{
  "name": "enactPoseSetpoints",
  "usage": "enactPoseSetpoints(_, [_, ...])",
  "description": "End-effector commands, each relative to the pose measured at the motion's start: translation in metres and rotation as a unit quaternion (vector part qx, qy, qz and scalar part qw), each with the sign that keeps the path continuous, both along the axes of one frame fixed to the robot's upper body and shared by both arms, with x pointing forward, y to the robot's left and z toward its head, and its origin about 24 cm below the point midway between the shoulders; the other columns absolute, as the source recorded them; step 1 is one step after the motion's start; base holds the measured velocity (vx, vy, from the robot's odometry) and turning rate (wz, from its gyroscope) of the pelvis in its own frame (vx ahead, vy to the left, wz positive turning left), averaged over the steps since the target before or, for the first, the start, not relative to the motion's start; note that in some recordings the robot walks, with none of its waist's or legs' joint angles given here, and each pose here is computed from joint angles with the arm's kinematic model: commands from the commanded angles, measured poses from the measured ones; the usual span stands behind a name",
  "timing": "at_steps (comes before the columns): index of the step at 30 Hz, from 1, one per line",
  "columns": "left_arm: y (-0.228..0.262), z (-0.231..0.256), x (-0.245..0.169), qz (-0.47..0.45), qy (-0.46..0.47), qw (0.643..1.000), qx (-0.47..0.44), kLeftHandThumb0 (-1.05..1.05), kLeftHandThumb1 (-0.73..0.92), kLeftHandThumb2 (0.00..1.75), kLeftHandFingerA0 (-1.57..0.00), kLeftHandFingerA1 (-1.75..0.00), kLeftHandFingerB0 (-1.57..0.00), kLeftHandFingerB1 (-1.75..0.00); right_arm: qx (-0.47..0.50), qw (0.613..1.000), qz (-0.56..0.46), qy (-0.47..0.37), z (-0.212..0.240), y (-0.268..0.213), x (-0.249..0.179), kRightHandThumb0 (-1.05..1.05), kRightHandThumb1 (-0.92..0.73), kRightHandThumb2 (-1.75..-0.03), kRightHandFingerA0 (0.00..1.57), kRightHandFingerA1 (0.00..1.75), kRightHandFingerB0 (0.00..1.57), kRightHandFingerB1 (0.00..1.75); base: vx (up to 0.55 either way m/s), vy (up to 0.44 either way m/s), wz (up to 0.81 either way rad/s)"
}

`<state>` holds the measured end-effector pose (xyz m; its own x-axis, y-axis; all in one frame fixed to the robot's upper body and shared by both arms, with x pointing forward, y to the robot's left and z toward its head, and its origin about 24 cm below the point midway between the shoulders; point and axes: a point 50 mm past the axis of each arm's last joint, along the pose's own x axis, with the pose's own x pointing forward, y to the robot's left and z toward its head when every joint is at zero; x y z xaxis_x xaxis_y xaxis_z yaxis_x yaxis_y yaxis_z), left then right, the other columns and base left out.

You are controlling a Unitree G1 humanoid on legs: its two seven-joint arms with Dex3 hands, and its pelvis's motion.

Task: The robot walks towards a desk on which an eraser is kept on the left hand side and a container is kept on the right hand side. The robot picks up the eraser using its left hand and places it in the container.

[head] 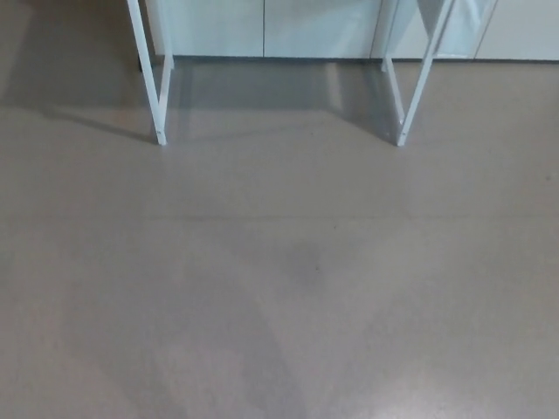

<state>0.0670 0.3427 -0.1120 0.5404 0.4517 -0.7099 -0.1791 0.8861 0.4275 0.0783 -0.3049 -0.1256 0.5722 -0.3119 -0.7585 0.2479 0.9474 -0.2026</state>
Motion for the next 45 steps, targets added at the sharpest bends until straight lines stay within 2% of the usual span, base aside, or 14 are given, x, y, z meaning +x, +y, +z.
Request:
enactPoseSetpoints(1, [0.0040, 0.0037, 0.0020, -0.009, -0.006, 1.000, 0.008, -0.36, 0.63, 0.61, -0.53, -0.42, -0.37, -0.33, -0.008, 1.000, -0.005, -0.015, 0.0028, -0.0056, 0.0005, -0.19, -0.38, -0.51, 0.66, 0.65, 0.39, 0.47, 0.20, -0.123, 0.03])
enactPoseSetpoints(6, [0.0050, 0.0046, 0.0006, -0.016, -0.004, 1.000, 0.014, -0.36, 0.63, 0.59, -0.52, -0.43, -0.36, -0.32, -0.004, 1.000, -0.002, -0.011, 0.0015, -0.0045, -0.0025, -0.25, -0.36, -0.58, 0.56, 0.64, 0.35, 0.50, 0.26, -0.199, 0.09])
enactPoseSetpoints(16, [0.0058, 0.0039, 0.0013, -0.011, 0.002, 1.000, 0.014, -0.37, 0.63, 0.60, -0.57, -0.43, -0.37, -0.32, -0.005, 1.000, -0.013, -0.008, 0.0002, -0.0036, -0.0043, -0.17, -0.39, -0.51, 0.66, 0.66, 0.40, 0.47, 0.20, -0.018, -0.08])
enactPoseSetpoints(17, [0.0057, 0.0038, 0.0014, -0.010, 0.003, 1.000, 0.015, -0.44, 0.48, 0.79, -0.50, -0.53, -0.31, -0.45, -0.005, 1.000, -0.014, -0.008, 0.0002, -0.0038, -0.0045, -0.17, -0.39, -0.51, 0.66, 0.65, 0.40, 0.47, 0.28, 0.180, -0.21])
enactPoseSetpoints(19, [0.0047, 0.0033, 0.0014, -0.016, 0.006, 0.999, 0.028, -0.36, 0.61, 0.59, -0.60, -0.44, -0.39, -0.33, -0.006, 1.000, -0.014, -0.009, 0.0005, -0.0041, -0.0066, -0.17, -0.39, -0.51, 0.65, 0.66, 0.40, 0.47, 0.30, 0.244, -0.16])
enactPoseSetpoints(30, [0.0055, 0.0034, 0.0003, -0.011, 0.003, 1.000, 0.006, -0.36, 0.63, 0.60, -0.58, -0.46, -0.37, -0.33, -0.010, 1.000, -0.009, -0.005, -0.0006, -0.0032, -0.0075, -0.19, -0.40, -0.51, 0.68, 0.65, 0.40, 0.47, 0.24, 0.057, 0.04])
enactPoseSetpoints(31, [0.0059, 0.0035, 0.0001, -0.014, 0.007, 1.000, 0.011, -0.44, 0.50, 0.79, -0.52, -0.56, -0.31, -0.44, -0.010, 1.000, -0.008, -0.003, -0.0009, -0.0033, -0.0084, -0.19, -0.40, -0.51, 0.68, 0.64, 0.40, 0.47, 0.11, -0.135, 0.10])
enactPoseSetpoints(33, [0.0054, 0.0038, 0.0011, -0.028, 0.010, 0.999, 0.021, -0.46, 0.50, 0.80, -0.51, -0.57, -0.29, -0.45, -0.009, 1.000, -0.006, -0.006, 0.0001, -0.0035, -0.0079, -0.19, -0.40, -0.52, 0.68, 0.65, 0.39, 0.47, 0.26, -0.162, 0.24])
enactPoseSetpoints(35, [0.0049, 0.0033, 0.0011, -0.027, 0.012, 0.999, 0.022, -0.45, 0.50, 0.80, -0.52, -0.57, -0.30, -0.45, -0.016, 1.000, -0.005, -0.004, 0.0005, -0.0044, -0.0078, -0.20, -0.40, -0.52, 0.71, 0.66, 0.42, 0.47, 0.28, -0.184, 0.23])
enactPoseSetpoints(36, [0.0049, 0.0029, 0.0011, -0.021, 0.011, 1.000, 0.018, -0.37, 0.63, 0.60, -0.57, -0.47, -0.37, -0.32, -0.015, 1.000, -0.007, -0.003, 0.0002, -0.0048, -0.0083, -0.23, -0.39, -0.54, 0.71, 0.67, 0.41, 0.49, 0.26, -0.159, 0.30])
enactPoseSetpoints(39, [0.0051, 0.0031, 0.0006, -0.018, 0.008, 1.000, 0.009, -0.37, 0.64, 0.60, -0.57, -0.44, -0.36, -0.32, -0.014, 1.000, -0.005, -0.005, 0.0004, -0.0051, -0.0085, -0.19, -0.40, -0.51, 0.71, 0.66, 0.41, 0.47, 0.19, -0.149, -0.03])
enactPoseSetpoints(40, [0.0056, 0.0038, 0.0013, -0.019, 0.007, 1.000, 0.014, -0.44, 0.51, 0.79, -0.52, -0.55, -0.30, -0.44, -0.013, 1.000, -0.003, -0.009, 0.0008, -0.0045, -0.0084, -0.20, -0.40, -0.51, 0.70, 0.65, 0.39, 0.47, 0.17, -0.087, -0.07])
enactPoseSetpoints(41, [0.0054, 0.0037, 0.0015, -0.018, 0.007, 1.000, 0.012, -0.36, 0.64, 0.60, -0.57, -0.44, -0.37, -0.33, -0.016, 1.000, -0.002, -0.007, 0.0008, -0.0046, -0.0079, -0.20, -0.40, -0.52, 0.71, 0.66, 0.40, 0.47, 0.18, -0.039, -0.04])
enactPoseSetpoints(45, [0.0037, 0.0033, 0.0052, -0.017, 0.002, 1.000, 0.011, -0.36, 0.63, 0.60, -0.55, -0.46, -0.37, -0.32, -0.011, 1.000, -0.002, -0.012, 0.0022, -0.0067, -0.0049, -0.20, -0.41, -0.52, 0.70, 0.65, 0.38, 0.46, 0.18, 0.045, -0.10])
